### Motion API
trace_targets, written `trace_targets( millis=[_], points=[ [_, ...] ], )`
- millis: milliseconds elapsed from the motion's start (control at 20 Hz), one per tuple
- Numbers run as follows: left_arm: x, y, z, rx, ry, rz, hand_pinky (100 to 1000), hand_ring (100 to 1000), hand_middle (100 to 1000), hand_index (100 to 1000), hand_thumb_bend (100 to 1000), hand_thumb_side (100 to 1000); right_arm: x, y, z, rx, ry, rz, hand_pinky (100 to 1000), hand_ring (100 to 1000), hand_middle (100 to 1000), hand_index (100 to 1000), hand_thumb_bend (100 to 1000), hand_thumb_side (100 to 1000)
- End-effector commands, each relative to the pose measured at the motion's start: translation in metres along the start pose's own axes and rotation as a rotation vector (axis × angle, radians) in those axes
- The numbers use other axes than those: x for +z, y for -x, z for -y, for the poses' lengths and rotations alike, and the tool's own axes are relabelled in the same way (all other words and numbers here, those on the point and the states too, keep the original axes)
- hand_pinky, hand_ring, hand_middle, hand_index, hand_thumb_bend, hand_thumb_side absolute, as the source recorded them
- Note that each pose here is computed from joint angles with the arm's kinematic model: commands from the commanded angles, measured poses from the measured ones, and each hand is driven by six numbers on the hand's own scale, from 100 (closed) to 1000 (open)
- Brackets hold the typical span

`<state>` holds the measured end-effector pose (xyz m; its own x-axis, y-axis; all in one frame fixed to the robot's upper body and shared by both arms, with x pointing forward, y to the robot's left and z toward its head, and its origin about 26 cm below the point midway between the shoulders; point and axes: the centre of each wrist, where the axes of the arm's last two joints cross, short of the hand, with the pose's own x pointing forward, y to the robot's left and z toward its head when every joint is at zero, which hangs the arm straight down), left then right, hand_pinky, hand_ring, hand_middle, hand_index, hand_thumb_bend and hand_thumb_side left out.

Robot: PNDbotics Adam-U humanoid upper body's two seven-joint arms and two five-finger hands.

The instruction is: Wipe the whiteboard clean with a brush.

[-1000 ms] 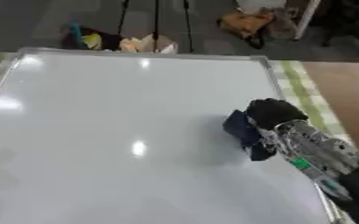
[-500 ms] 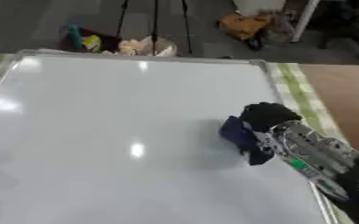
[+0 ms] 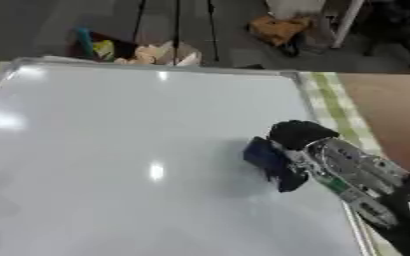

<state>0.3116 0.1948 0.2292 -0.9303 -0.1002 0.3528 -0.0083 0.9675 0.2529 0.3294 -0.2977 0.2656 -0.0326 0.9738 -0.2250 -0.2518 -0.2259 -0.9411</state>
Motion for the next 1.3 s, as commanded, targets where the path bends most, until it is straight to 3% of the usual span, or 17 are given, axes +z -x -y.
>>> trace_targets(
  millis=[50, 1300],
  points=[
    [-0.007, -0.006, -0.002, -0.006, 0.011, 0.035, 423, 946, 841, 591, 100, 942, -0.002, -0.014, -0.015, -0.096, -0.198, 0.025, 250, 447, 274, 516, 100, 198],
    [-0.005, -0.005, -0.002, -0.009, 0.008, 0.027, 424, 943, 840, 594, 100, 938, 0.031, -0.032, -0.003, -0.046, -0.120, 0.107, 255, 452, 291, 531, 100, 198]
  ],
)
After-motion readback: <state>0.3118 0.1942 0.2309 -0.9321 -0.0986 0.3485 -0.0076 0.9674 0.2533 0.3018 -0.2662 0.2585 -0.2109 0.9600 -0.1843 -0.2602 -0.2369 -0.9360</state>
